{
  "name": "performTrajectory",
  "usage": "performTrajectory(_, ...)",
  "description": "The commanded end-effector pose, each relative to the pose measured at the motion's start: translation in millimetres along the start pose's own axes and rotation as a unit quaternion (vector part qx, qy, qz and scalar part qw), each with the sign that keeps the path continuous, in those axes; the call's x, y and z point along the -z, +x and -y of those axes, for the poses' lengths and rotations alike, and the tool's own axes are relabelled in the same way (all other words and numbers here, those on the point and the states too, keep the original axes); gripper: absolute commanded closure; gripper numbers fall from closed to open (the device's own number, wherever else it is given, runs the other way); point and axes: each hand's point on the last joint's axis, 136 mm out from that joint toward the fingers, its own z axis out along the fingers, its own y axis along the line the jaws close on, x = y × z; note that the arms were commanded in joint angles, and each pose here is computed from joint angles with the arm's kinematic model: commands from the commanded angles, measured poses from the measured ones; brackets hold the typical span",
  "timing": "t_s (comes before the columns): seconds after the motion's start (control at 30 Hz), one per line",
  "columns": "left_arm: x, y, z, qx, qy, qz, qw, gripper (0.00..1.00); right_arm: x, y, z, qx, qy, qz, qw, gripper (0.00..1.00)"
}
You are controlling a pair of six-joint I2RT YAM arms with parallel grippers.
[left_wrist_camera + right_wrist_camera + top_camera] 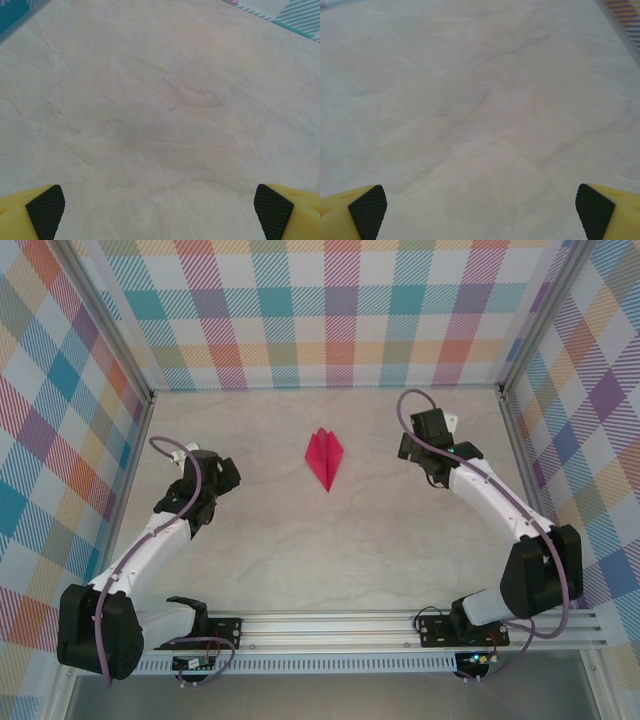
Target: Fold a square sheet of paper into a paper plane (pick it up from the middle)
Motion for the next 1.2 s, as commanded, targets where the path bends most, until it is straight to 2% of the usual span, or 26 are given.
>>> performTrajectory(0.0, -3, -17, -20, -0.001, -0.018, 0.057, 0.998, 0.0, 6, -17, 34, -0.046, 0.023, 0.076, 0.996, 0.0)
performTrajectory(0.13, -7, -7, -32, -0.027, -0.016, 0.08, 0.996, 0.0, -6, 1, 72, -0.077, 0.038, 0.111, 0.99, 0.0)
performTrajectory(0.37, -18, 4, -34, -0.068, 0.023, 0.128, 0.989, 0.0, -28, 33, 92, -0.021, 0.043, 0.139, 0.989, 0.0)
performTrajectory(0.73, -36, 10, -10, -0.104, 0.102, 0.152, 0.977, 0.0, -53, 38, 52, 0.045, -0.067, 0.187, 0.979, 0.0)
performTrajectory(0.97, -42, 15, 2, -0.103, 0.15, 0.158, 0.97, 0.0, -52, 32, 43, 0.051, -0.111, 0.217, 0.968, 0.0)
performTrajectory(1.17, -59, 21, 6, -0.101, 0.154, 0.146, 0.972, 0.0, -68, 35, 36, 0.061, -0.121, 0.21, 0.968, 0.0)
